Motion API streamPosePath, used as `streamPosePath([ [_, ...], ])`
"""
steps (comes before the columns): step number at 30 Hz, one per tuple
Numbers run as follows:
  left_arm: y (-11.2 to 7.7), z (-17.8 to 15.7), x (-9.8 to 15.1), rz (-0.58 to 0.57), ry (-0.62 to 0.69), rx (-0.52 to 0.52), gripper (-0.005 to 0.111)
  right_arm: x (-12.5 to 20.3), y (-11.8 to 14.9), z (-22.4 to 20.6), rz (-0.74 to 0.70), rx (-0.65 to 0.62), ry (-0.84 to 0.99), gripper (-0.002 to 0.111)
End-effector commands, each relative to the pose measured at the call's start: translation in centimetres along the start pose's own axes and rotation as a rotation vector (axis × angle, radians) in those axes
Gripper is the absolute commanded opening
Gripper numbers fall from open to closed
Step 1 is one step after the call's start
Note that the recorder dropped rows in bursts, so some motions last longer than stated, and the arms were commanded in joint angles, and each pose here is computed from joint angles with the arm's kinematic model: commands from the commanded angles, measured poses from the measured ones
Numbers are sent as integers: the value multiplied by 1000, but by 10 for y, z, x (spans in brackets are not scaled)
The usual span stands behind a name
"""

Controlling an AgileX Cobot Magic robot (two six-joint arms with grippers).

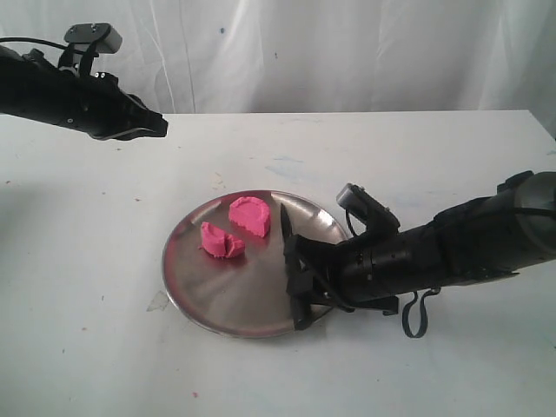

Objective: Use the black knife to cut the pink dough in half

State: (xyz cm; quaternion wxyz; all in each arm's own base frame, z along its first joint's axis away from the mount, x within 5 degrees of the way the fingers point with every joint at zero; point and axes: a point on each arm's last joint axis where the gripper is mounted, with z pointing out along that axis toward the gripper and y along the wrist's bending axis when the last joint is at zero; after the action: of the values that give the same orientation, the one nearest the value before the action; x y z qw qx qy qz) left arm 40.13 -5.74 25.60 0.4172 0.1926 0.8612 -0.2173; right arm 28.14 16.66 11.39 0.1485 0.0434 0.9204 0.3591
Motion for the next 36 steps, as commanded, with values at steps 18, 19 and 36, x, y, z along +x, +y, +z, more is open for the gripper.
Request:
streamPosePath([
  [18, -2, -3, -2, -7, -10, 11, 0, -11, 17, -29, -135, 27, -115, 44],
  [19, -2, -3, -2, -7, -9, 13, 0, -12, 18, -32, -149, 37, -126, 44],
  [36, -2, -3, -2, -7, -10, 11, 0, 10, 38, -128, -578, 215, -380, 21],
])
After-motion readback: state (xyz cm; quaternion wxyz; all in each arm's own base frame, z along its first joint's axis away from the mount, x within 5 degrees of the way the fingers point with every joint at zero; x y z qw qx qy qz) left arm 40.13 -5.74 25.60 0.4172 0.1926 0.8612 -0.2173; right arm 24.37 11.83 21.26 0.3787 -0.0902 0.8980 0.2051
